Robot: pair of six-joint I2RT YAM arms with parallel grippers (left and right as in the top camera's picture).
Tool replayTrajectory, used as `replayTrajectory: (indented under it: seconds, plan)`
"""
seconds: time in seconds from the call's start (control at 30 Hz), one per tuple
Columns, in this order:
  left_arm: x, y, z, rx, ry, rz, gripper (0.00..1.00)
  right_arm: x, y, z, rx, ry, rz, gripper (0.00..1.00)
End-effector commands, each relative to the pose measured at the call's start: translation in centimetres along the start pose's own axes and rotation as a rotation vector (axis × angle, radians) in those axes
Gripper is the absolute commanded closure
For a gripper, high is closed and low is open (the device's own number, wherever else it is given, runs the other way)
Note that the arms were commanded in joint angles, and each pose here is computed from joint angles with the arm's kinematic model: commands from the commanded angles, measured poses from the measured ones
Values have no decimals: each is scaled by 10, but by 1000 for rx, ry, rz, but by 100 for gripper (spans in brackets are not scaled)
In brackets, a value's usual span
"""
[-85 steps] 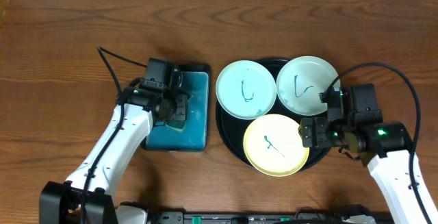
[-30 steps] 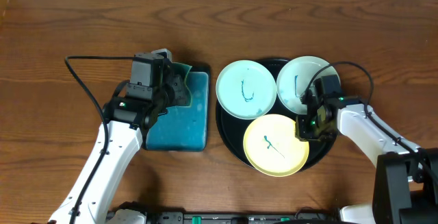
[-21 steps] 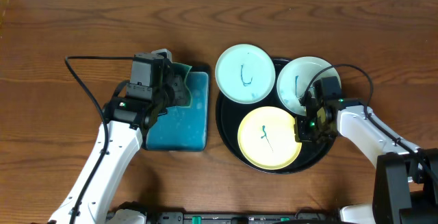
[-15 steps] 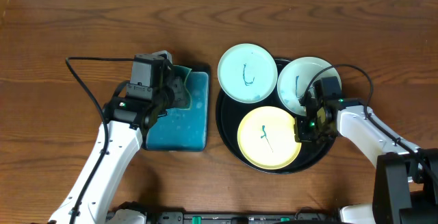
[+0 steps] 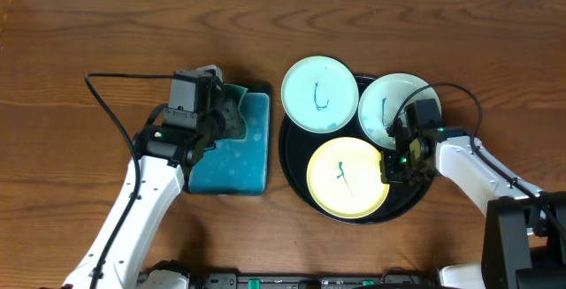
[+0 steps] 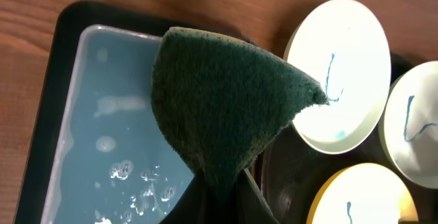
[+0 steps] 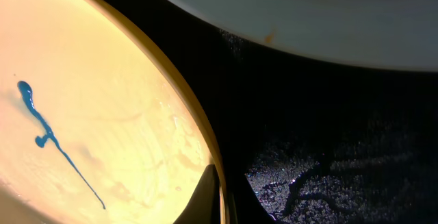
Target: Clean dirty plates on tray and stack at the side
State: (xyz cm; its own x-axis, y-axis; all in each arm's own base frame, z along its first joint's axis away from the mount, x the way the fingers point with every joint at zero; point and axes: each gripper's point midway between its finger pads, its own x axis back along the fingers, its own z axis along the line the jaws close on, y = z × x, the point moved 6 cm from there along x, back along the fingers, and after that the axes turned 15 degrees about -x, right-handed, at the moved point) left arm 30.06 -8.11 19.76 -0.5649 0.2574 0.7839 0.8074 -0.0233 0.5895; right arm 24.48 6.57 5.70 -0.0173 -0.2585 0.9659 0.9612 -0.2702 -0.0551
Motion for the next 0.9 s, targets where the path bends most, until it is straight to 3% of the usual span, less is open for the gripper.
replayTrajectory:
  seconds: [0.0, 0.37, 0.67, 0.87]
  plan:
    - [2, 3, 1, 3, -6, -20, 93, -12, -9, -6, -7, -36, 39, 99]
    - [13, 8, 13, -88, -261, -52, 92, -12, -9, -5, -7, -34, 37, 99]
    - [13, 6, 18, -88, -262, -41, 93, -12, -9, -5, -6, -34, 36, 99]
    - [-5, -4, 22, -29, -266, 44, 93, -12, -8, -5, -6, -32, 34, 99]
